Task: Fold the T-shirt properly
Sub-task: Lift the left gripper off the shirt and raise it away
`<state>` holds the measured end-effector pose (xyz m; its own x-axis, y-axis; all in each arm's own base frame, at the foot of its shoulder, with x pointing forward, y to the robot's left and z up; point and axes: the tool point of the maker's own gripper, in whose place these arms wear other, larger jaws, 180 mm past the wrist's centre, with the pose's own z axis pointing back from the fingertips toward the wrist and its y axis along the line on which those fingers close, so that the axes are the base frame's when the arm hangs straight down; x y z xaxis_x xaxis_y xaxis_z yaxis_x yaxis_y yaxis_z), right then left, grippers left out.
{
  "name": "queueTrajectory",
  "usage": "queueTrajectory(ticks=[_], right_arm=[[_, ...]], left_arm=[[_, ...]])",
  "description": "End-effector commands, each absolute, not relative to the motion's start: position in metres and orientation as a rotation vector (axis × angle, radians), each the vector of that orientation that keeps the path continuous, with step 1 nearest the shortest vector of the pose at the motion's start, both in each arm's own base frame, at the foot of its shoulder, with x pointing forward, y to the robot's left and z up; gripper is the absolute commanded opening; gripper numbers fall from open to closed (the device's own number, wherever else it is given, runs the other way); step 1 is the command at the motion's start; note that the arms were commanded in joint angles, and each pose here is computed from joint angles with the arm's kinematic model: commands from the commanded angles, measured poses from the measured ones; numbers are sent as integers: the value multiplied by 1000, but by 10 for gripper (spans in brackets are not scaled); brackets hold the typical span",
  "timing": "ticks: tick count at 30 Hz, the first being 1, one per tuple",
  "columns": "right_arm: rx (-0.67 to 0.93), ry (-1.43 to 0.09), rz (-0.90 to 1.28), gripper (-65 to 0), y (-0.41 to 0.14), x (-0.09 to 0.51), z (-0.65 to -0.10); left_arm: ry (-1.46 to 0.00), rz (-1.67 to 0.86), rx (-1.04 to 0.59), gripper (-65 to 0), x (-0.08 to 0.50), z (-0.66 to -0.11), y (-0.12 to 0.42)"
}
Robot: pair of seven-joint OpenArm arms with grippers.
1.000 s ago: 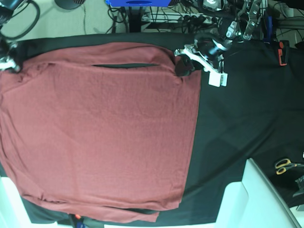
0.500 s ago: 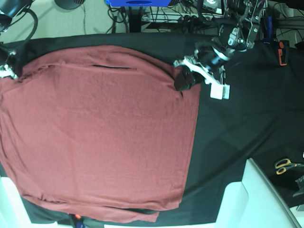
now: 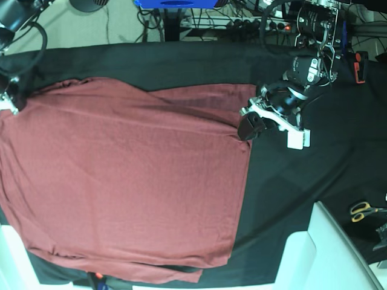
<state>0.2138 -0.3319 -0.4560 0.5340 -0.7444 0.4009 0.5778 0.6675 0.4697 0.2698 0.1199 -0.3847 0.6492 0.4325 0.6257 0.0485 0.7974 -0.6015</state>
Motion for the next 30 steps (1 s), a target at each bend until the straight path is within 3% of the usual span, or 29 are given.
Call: queueTrajectory(ticks=[1,14,21,23,28,30], right_arm=[[283,-668,-807,-648,-344,224,-443],[327,-606,-834,-648,-344,238,-460],[322,-654,-832,-641,-349,248,-453],[317,-678,-833,-593,-351,253,-450],[316,-714,-808,-380,-354,260,-444],[328,-752,-744,-329,-351,269,-435]], left_arm=[[-891,225,-646,-650,280,-372,119],[-861,269,-641,-650,292,-391,120],[-883,294,-645,-650,307,-389,122],[-890,291,-647,-650,311,-387,122],[-894,290,-638,-650,315,-387,126],[-894,289,-637,-650,315,-387,126]])
